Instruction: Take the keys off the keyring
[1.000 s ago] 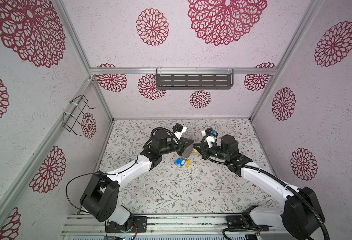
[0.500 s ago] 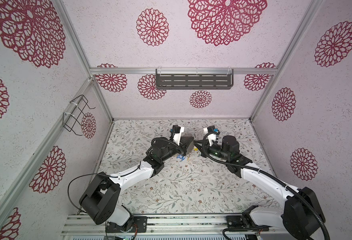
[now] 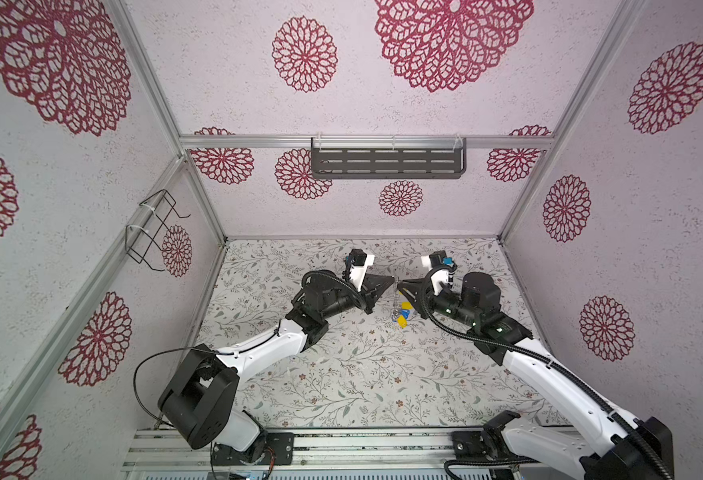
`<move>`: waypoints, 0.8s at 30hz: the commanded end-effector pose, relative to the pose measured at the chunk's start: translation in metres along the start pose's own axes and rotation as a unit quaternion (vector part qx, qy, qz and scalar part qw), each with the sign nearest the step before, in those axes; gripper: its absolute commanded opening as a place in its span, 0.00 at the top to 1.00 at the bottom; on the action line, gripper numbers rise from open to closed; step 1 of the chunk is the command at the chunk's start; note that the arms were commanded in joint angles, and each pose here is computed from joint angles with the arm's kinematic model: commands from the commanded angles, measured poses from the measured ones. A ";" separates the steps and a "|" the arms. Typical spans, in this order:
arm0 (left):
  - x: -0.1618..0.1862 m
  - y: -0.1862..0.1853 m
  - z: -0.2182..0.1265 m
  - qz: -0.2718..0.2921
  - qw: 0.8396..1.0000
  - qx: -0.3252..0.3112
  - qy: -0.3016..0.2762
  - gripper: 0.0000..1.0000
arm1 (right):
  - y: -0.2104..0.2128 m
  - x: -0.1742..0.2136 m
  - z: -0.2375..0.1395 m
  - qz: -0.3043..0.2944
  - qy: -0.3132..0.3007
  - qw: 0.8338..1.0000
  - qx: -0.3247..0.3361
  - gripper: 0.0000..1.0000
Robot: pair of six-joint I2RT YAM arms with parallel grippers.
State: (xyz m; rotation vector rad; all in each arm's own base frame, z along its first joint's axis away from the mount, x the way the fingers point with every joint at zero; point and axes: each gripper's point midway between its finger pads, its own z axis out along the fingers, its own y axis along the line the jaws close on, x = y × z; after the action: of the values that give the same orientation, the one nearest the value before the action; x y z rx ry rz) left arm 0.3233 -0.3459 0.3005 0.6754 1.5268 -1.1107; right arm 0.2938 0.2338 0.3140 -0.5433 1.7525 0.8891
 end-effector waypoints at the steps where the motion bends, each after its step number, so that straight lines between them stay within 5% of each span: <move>1: -0.023 -0.020 -0.006 0.002 0.998 0.060 -0.005 1.00 | 0.027 -0.040 -0.020 -0.004 -0.042 0.997 -0.072 0.81; 11: -0.040 -0.031 -0.009 -0.001 0.996 0.093 -0.008 1.00 | 0.048 -0.046 -0.013 0.026 -0.043 0.986 -0.158 0.85; 24: -0.046 -0.036 -0.012 -0.004 0.994 0.112 -0.008 1.00 | 0.031 -0.064 -0.032 0.031 -0.089 0.987 -0.133 0.82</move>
State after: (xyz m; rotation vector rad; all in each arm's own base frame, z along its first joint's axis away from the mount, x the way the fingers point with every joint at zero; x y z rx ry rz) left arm 0.3053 -0.3477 0.3193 0.7897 1.5068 -1.2925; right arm 0.2809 0.2387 0.3522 -0.5817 1.6337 1.1914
